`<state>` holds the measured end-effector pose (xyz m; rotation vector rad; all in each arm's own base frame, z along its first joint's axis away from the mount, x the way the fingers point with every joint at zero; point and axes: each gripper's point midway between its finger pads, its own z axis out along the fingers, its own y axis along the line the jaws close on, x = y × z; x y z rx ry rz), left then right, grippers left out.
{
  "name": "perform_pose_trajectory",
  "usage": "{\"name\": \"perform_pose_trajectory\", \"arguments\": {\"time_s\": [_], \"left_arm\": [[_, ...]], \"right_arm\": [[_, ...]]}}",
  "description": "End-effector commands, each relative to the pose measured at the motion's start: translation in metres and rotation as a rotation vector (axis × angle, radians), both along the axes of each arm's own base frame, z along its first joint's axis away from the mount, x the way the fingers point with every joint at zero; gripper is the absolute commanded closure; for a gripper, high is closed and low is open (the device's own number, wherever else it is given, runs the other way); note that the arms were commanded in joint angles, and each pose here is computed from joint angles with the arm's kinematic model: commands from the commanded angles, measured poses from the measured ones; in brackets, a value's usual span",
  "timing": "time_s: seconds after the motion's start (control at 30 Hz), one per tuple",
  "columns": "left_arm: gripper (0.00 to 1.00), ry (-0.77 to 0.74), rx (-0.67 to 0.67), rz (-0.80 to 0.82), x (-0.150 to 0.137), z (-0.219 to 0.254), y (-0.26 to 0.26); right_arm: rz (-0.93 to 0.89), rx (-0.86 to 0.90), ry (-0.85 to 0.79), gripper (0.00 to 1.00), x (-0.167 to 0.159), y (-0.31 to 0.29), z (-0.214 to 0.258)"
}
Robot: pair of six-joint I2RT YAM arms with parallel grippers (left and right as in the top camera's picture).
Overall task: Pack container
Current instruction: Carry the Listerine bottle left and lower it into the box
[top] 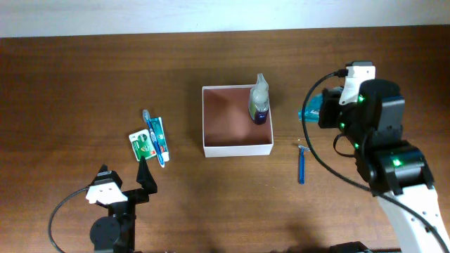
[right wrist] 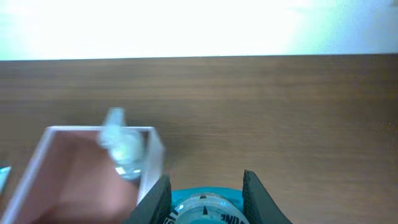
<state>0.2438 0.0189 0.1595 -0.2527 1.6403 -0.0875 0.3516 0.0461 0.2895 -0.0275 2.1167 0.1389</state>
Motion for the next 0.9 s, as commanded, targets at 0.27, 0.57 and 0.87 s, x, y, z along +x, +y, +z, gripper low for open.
{"name": "perform_pose_trajectory", "arguments": {"time_s": [0.27,0.57,0.87], "left_arm": [[0.00,0.001,0.020,0.004,0.000,-0.002,0.002],[0.01,0.001,0.020,0.004,0.000,-0.002,0.002],[0.00,0.001,0.020,0.004,0.000,-0.002,0.002]], "right_arm": [[0.262,0.074,-0.074,0.76,-0.016,0.093,0.029],[0.328,0.150,-0.057,0.76,-0.003,0.160,0.012],[0.327,0.117,-0.014,0.76,0.034,0.210,-0.007]]}}
